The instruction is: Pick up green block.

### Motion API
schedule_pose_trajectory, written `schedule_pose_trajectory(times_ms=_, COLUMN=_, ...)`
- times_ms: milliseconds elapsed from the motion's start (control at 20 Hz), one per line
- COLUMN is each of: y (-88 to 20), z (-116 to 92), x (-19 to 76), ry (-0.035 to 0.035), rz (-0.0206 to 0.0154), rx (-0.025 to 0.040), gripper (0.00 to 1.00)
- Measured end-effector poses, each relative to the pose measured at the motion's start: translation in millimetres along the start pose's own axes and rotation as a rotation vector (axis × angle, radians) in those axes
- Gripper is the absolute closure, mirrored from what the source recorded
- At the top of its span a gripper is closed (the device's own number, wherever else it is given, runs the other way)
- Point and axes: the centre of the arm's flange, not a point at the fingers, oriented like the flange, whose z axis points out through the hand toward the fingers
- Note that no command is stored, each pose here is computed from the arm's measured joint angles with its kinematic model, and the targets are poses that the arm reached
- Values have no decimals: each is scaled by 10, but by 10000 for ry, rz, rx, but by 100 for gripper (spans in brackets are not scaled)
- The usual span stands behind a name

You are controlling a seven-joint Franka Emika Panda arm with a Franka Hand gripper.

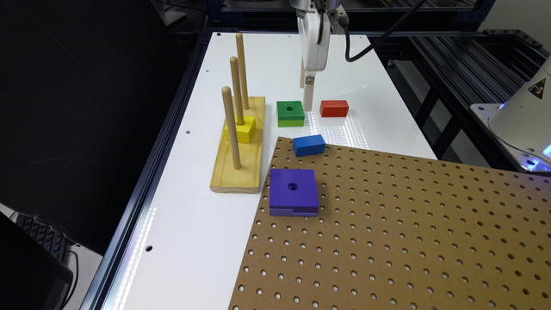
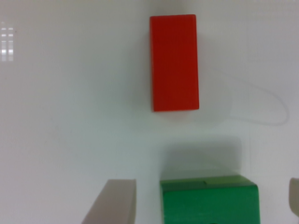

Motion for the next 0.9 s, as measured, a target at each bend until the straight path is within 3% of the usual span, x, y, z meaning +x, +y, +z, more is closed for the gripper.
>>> schedule_pose_trajectory(times_ms=300, y=15, z=36, x=-32, ry=-66, rz=-15, rx=-46, gripper=0)
schedule_pose_trajectory(times_ms=400, y=17, z=51, x=-38, ry=-59, rz=-17, rx=-37, gripper=0)
schedule_pose_trajectory(times_ms=500, y=13, z=50, x=-37, ry=-33, rz=-23, rx=-15, gripper=0)
schedule_pose_trajectory(times_ms=700, y=-39, z=21, x=-11, ry=121, rz=-62, rx=119, gripper=0)
schedule_pose_trajectory(times_ms=900, y=-70, z=31, x=3, ry=148, rz=-84, rx=162, gripper=0)
